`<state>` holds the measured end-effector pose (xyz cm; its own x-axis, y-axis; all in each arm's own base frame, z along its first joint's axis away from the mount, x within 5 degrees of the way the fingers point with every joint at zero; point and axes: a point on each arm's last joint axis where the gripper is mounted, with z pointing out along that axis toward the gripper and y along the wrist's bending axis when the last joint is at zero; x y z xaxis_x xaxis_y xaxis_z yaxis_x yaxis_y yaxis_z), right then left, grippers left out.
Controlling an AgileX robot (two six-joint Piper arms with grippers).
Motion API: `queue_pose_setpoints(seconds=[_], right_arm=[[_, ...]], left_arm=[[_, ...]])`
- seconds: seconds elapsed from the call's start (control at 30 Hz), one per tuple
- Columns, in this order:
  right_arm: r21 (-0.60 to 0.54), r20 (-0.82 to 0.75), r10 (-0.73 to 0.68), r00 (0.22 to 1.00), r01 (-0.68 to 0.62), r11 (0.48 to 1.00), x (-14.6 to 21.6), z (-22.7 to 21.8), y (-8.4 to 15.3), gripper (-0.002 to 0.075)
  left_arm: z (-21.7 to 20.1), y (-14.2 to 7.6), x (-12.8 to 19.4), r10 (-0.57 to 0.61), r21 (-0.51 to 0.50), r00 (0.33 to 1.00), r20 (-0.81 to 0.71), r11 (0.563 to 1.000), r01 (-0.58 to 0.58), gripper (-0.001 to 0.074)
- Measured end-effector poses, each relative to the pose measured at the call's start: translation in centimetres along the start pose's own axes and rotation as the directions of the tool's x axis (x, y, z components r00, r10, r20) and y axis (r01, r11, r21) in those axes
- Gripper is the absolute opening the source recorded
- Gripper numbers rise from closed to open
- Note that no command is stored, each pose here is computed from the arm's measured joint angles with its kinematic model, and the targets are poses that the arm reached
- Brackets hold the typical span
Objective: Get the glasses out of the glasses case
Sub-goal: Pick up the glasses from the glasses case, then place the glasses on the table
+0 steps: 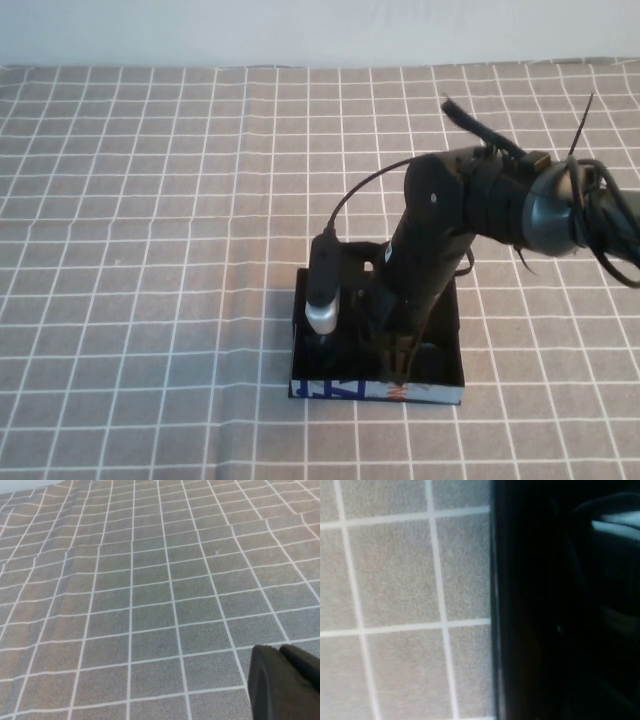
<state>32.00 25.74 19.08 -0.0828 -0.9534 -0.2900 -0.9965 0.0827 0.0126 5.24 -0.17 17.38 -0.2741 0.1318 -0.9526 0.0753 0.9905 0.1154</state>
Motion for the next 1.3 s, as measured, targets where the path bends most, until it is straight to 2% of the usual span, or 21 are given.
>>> queue_pose_setpoints(seconds=[0.07, 0.27, 0.4, 0.47, 0.5, 0.57, 0.63, 0.73, 0.83, 0.9, 0.97, 1.17, 1.3], right_arm=[[0.001, 0.002, 0.018, 1.000, -0.018, 1.000, -0.2, -0.7, 0.0, 0.0059], [0.071, 0.073, 0.120, 0.990, -0.125, 0.990, -1.8, -6.1, 0.2, 0.0055], [0.093, 0.062, 0.301, 0.952, -0.306, 0.948, -0.9, -10.5, 1.3, 0.0055], [0.133, 0.054, 0.451, 0.891, -0.454, 0.881, 0.6, -11.9, 1.1, 0.0055], [0.150, 0.056, 0.536, 0.842, -0.538, 0.829, 1.7, -12.4, 0.9, 0.0055], [0.166, 0.063, 0.681, 0.730, -0.680, 0.714, 4.0, -12.9, 0.6, 0.0055], [0.170, 0.084, 0.809, 0.582, -0.808, 0.564, 6.7, -13.1, 0.4, 0.0055], [0.166, 0.147, 0.911, 0.386, -0.917, 0.362, 9.9, -12.1, 0.5, 0.0054], [0.142, 0.196, 0.944, 0.265, -0.960, 0.240, 12.4, -10.1, 0.5, 0.0055], [0.129, 0.197, 0.958, 0.207, -0.974, 0.184, 13.9, -8.7, 0.5, 0.0054], [0.125, 0.188, 0.967, 0.172, -0.981, 0.150, 14.7, -7.5, 0.5, 0.0054], [0.118, 0.189, 0.970, 0.152, -0.984, 0.131, 15.1, -5.5, -0.2, 0.0064], [0.110, 0.230, 0.961, 0.152, -0.986, 0.129, 15.0, -5.3, -0.7, 0.0137]], left_arm=[[0.0, 0.0, 0.0, 0.000, 0.000, 1.000, 0.000, 1.000, 0.000, -0.0004], [0.0, 0.0, 0.0, 0.000, 0.000, 1.000, 0.000, 1.000, 0.000, -0.0004], [0.0, 0.0, 0.0, 0.000, 0.000, 1.000, 0.000, 1.000, 0.000, -0.0005], [0.0, 0.0, 0.0, 0.000, 0.000, 1.000, 0.000, 1.000, 0.000, -0.0004], [0.0, 0.0, 0.0, 0.000, 0.000, 1.000, 0.000, 1.000, 0.000, -0.0004], [0.0, 0.0, 0.0, 0.000, 0.000, 1.000, 0.000, 1.000, 0.000, -0.0005], [0.0, 0.0, 0.0, 0.000, 0.000, 1.000, 0.000, 1.000, 0.000, -0.0004], [0.0, 0.0, 0.0, 0.000, 0.000, 1.000, 0.000, 1.000, 0.000, -0.0004], [0.0, 0.0, 0.0, 0.000, 0.000, 1.000, 0.000, 1.000, 0.000, -0.0005], [0.0, 0.0, 0.0, 0.000, 0.000, 1.000, 0.000, 1.000, 0.000, -0.0004], [0.0, 0.0, 0.0, 0.000, 0.000, 1.000, 0.000, 1.000, 0.000, -0.0004], [0.0, 0.0, 0.0, 0.000, 0.000, 1.000, 0.000, 1.000, 0.000, -0.0004], [0.0, 0.0, 0.0, 0.000, 0.000, 1.000, 0.000, 1.000, 0.000, -0.0004]])
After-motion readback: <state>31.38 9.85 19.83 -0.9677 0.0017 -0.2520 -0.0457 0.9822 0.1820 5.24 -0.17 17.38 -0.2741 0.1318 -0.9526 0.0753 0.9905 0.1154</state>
